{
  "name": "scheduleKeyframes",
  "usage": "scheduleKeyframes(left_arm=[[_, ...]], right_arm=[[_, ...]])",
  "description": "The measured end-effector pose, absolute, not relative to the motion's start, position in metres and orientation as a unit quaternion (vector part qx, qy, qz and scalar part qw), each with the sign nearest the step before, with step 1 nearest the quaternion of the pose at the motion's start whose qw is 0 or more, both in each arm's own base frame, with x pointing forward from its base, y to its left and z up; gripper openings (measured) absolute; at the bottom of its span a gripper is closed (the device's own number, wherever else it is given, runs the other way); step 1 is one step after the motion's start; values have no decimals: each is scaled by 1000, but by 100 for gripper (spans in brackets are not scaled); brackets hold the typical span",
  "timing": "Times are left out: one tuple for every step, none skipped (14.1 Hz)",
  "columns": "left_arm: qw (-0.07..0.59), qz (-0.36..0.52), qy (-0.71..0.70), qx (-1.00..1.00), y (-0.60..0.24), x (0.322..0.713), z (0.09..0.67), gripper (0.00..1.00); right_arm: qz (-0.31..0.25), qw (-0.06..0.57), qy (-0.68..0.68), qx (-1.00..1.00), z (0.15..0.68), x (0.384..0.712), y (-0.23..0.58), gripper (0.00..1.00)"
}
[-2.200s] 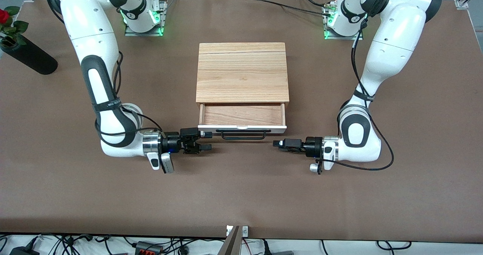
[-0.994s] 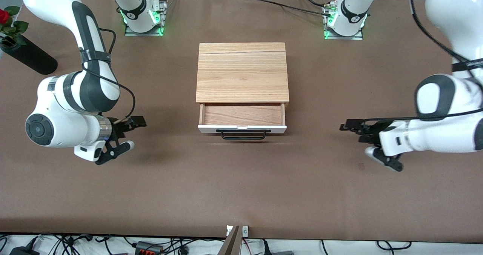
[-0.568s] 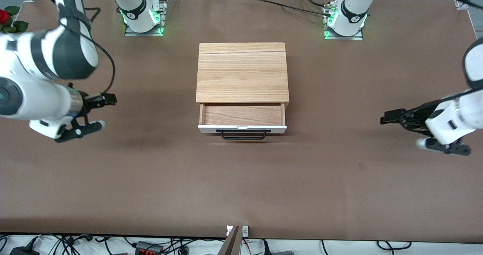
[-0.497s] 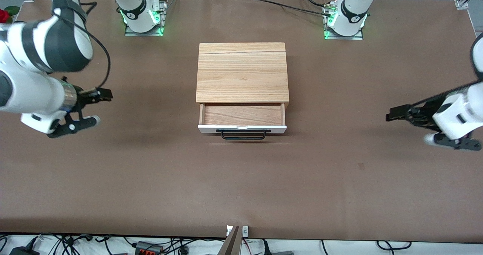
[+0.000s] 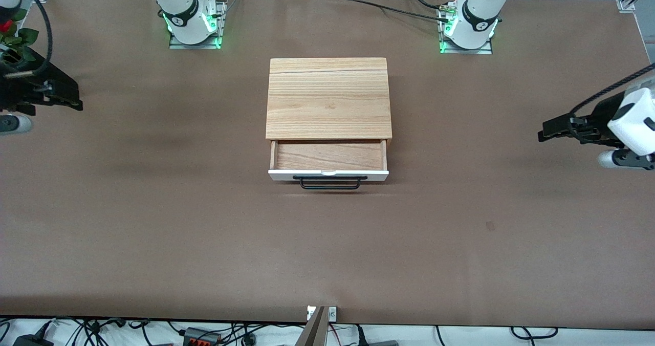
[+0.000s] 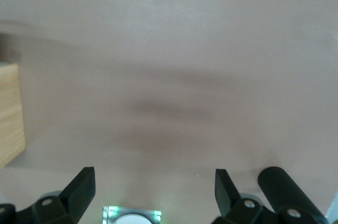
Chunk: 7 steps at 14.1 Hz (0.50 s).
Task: Pull top drawer with both arms simultaneously
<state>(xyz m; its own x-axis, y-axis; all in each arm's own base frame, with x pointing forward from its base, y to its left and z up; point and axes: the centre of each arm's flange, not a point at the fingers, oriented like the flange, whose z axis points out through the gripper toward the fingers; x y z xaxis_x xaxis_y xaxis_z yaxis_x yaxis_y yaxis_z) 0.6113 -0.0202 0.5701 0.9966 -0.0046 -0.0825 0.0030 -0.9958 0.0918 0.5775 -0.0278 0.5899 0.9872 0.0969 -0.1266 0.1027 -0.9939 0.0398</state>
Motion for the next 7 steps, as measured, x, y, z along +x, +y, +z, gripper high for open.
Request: scheduleKeyframes(left_arm=[[39, -29, -1, 999, -24, 599, 564, 100], [34, -19, -2, 999, -27, 584, 559, 100], [29, -12, -2, 999, -30, 568, 555, 100], [23, -7, -3, 1000, -31, 555, 553, 100], [12, -2, -4, 1000, -29, 548, 554, 100], [-1, 2, -6, 1000, -26, 545, 555, 100], [-7, 5, -7, 1000, -25, 545, 556, 100]], right_arm=[[-42, 24, 27, 998, 584, 570, -31, 100], [-32, 25, -5, 999, 578, 562, -30, 100], [-32, 25, -33, 999, 573, 553, -28, 100], [-35, 26, -52, 998, 571, 546, -24, 100], [-35, 26, -62, 997, 572, 543, -22, 100], [-32, 27, -68, 997, 574, 542, -21, 100], [-27, 26, -71, 997, 577, 542, -21, 100]])
